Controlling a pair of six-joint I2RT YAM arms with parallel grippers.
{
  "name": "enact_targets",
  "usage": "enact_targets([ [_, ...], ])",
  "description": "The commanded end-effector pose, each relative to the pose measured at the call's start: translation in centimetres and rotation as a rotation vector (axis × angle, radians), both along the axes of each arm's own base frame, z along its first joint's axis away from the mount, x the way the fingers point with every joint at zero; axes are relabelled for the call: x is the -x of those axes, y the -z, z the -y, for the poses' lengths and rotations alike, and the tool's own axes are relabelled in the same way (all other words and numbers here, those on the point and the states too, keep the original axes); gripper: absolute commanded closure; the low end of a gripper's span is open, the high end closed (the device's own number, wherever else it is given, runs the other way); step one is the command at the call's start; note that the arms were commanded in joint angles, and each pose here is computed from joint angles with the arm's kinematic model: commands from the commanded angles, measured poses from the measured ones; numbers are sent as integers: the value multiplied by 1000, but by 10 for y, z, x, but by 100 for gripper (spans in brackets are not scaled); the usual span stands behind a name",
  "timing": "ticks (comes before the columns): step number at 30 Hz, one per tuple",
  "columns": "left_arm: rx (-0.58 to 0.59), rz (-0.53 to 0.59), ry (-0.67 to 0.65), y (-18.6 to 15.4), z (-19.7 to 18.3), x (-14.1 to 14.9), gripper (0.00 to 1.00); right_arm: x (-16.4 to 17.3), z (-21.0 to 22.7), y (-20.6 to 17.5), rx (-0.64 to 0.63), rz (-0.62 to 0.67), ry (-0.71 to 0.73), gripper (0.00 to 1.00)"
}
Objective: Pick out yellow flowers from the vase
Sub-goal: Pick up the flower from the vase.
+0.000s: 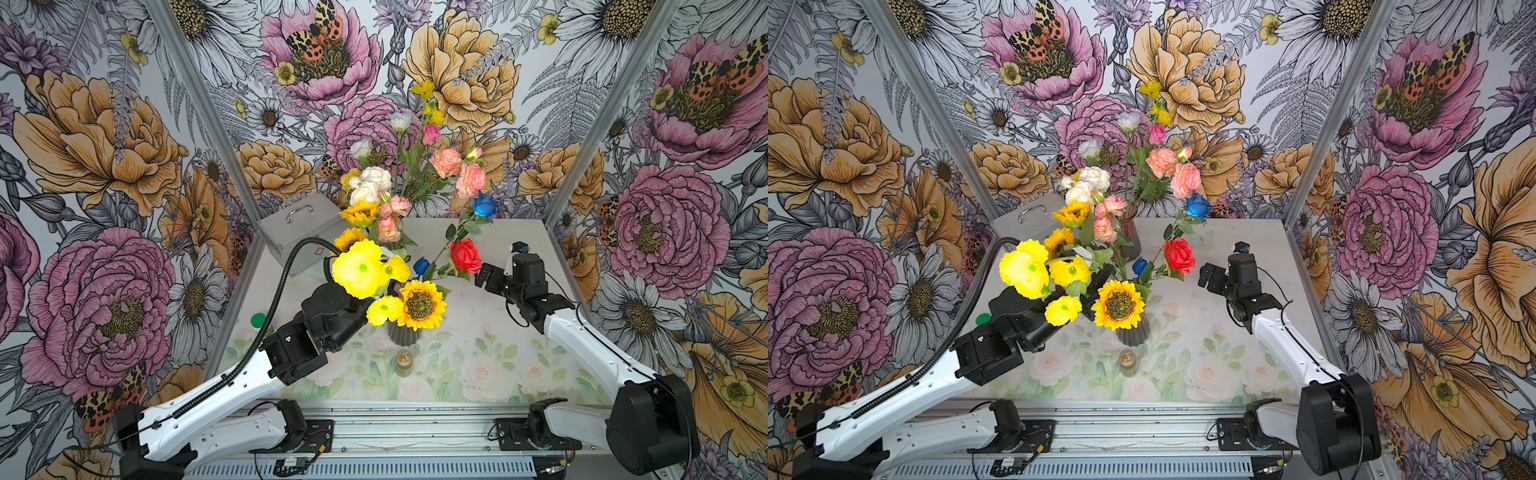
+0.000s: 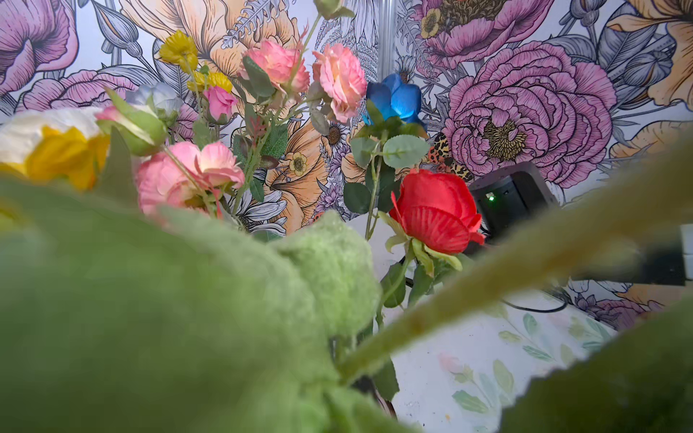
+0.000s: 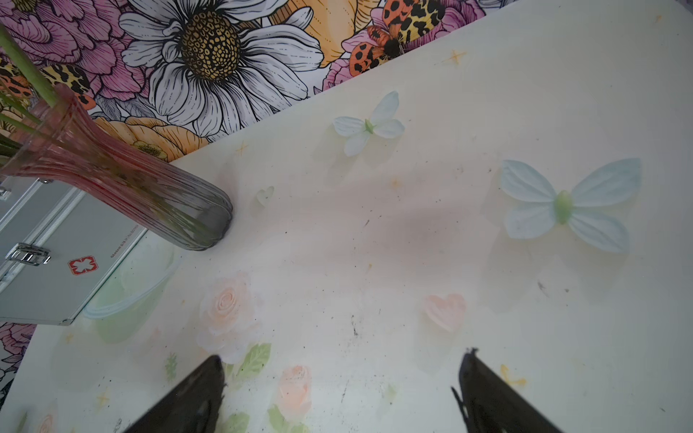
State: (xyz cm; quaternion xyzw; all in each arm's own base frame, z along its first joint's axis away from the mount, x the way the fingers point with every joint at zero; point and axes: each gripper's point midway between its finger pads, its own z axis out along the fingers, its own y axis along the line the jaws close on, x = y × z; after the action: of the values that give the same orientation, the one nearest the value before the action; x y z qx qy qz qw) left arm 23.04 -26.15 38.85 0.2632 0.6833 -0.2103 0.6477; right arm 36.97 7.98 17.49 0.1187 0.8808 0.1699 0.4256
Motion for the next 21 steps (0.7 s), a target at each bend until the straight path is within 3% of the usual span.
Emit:
enact_targets([
  [1, -2, -27, -21, -17, -4, -3, 100, 3, -5, -20, -13, 53, -19, 2],
  [21, 214, -127, 55, -127, -38, -7, 100, 7, -5, -31, -10, 86, -21, 2],
])
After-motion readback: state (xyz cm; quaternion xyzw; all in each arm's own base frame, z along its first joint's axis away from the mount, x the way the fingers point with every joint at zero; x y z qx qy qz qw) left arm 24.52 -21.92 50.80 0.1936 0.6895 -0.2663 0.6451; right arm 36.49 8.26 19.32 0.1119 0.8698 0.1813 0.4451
